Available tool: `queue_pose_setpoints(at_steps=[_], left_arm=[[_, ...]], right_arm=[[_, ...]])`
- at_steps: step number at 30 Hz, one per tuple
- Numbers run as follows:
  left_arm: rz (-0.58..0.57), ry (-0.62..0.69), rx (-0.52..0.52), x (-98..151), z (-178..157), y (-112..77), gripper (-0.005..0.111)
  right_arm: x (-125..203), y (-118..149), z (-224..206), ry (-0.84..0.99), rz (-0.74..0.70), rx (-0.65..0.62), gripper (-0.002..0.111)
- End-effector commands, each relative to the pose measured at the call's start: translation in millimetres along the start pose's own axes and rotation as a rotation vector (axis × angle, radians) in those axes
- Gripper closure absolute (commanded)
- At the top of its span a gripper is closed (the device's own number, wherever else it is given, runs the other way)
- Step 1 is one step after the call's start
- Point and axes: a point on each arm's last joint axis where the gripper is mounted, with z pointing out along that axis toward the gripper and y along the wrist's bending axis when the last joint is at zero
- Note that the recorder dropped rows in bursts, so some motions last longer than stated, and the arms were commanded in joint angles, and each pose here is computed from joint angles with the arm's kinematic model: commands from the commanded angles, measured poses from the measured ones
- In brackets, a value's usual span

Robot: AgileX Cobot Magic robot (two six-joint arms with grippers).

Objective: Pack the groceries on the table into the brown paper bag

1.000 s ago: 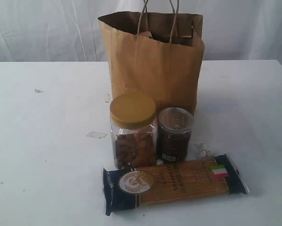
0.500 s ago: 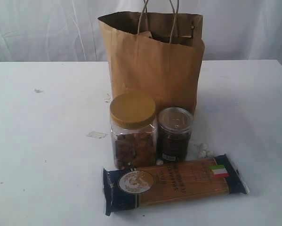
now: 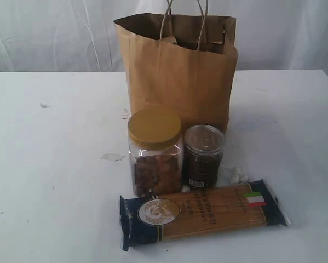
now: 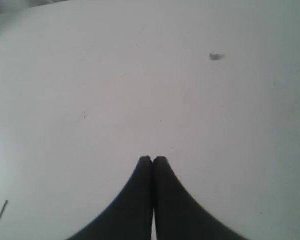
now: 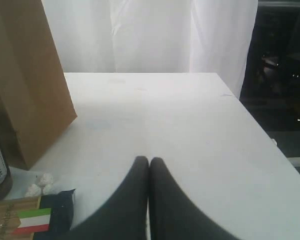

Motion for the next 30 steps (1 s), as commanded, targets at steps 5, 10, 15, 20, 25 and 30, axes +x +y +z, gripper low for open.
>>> queue_pose_setpoints(at_steps=[5,10,15,20,25,30], left_arm=[[-0.166,-0.276,0.101,76,-28,-6.1,0.107],[-0.197,-0.35,0.142,128,-32,-12.1,0.107],[-0.203,-0.348,0.126,175,-35,-12.6,0.107],[-0.291,-0.31,-0.102,207,-43,9.7,0.107],[-0.533,-0.353,-0.382,221,-55,36.8,0.107],[-0.473,-0.394,-0.373,219,-59,36.1,0.107]], right_arm=[[0,0,0,-0.007,-0.004,0.004,0.108],[0,0,0,-0.007,-0.004,0.004,0.108],[0,0,0,-0.007,-0.004,0.004,0.108],[0,0,0,-0.007,-0.004,0.004,0.108],[0,0,0,-0.007,-0.004,0.004,0.108],[0,0,0,-0.007,-0.004,0.004,0.108]])
